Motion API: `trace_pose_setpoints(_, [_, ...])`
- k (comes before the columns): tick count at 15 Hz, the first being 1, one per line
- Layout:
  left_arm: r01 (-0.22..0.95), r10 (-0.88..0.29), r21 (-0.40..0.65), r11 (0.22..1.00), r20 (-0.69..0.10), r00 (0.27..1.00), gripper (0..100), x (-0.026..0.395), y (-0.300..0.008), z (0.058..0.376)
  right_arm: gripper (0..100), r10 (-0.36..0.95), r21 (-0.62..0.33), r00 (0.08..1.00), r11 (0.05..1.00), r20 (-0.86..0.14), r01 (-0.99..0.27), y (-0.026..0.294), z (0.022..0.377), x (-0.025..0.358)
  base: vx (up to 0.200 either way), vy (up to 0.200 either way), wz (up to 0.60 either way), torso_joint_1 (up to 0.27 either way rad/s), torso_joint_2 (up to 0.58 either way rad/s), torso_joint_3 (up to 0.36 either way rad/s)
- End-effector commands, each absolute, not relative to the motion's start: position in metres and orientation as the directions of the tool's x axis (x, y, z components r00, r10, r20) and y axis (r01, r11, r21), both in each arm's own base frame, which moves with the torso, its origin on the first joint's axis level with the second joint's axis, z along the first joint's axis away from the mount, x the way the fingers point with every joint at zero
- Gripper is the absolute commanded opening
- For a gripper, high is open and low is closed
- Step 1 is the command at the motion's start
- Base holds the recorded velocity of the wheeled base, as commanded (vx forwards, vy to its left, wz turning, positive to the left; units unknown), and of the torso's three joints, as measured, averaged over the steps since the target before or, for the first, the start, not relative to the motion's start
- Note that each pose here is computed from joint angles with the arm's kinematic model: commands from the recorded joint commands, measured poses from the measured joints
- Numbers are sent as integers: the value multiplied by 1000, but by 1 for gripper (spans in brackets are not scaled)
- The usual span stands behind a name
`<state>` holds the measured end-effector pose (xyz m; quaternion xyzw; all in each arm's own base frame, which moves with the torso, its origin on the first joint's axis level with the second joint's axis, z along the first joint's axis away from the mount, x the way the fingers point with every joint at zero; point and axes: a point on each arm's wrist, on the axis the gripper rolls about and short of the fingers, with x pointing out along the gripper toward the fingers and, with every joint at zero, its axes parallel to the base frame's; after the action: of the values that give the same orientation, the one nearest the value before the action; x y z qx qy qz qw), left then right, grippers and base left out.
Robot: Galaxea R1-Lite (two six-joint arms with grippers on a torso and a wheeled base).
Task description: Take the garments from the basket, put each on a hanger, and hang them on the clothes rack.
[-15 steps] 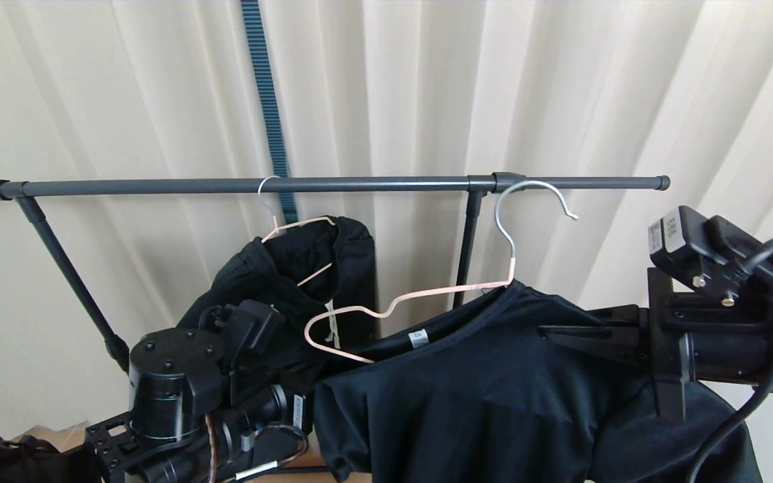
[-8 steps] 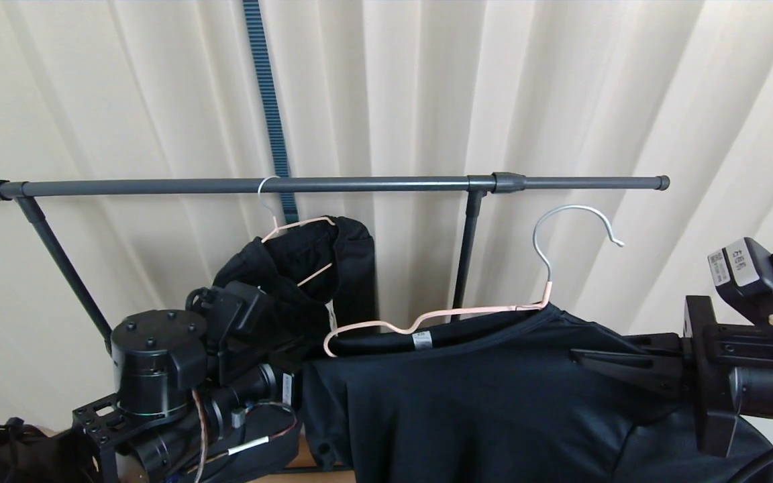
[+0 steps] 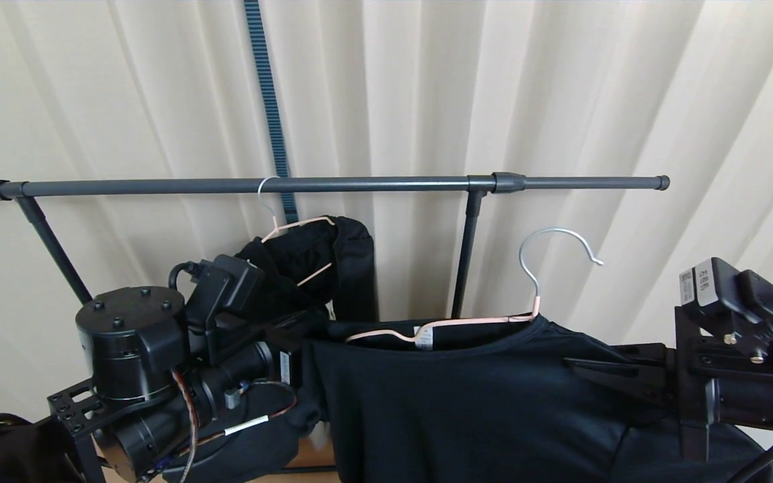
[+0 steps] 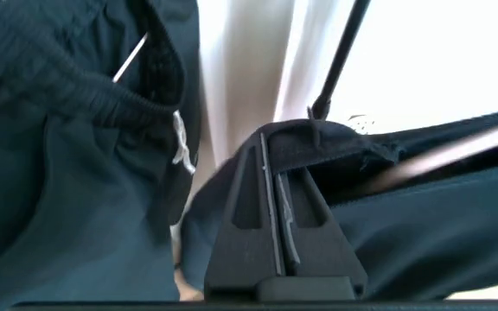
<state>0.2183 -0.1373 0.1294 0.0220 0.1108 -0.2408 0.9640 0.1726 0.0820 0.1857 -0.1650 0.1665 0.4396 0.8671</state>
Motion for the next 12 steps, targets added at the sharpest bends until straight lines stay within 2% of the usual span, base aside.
trace_pose_setpoints(1, [492, -482, -4, 871, -211, 851, 0, 212, -141, 135, 0, 712, -128, 538, 545, -452, -828, 89, 180, 180, 0, 0, 0, 0, 0, 0])
trace_pose_setpoints(3, [512, -493, 30, 859, -226, 840, 0, 208, -143, 135, 0, 721, -142, 550, 546, -422, -825, 91, 176, 182, 0, 0, 0, 0, 0, 0])
trace_pose_setpoints(7, [524, -506, 33, 851, -215, 835, 0, 208, -148, 139, 0, 752, -107, 515, 521, -411, -847, 99, 176, 177, 0, 0, 0, 0, 0, 0])
trace_pose_setpoints(10, [546, -524, 35, 837, -239, 818, 0, 205, -153, 138, 0, 767, -88, 486, 498, -418, -863, 106, 174, 175, 0, 0, 0, 0, 0, 0])
trace_pose_setpoints(12, [562, -541, 37, 827, -224, 811, 0, 202, -159, 142, 0, 771, -82, 499, 511, -396, -856, 107, 175, 177, 0, 0, 0, 0, 0, 0])
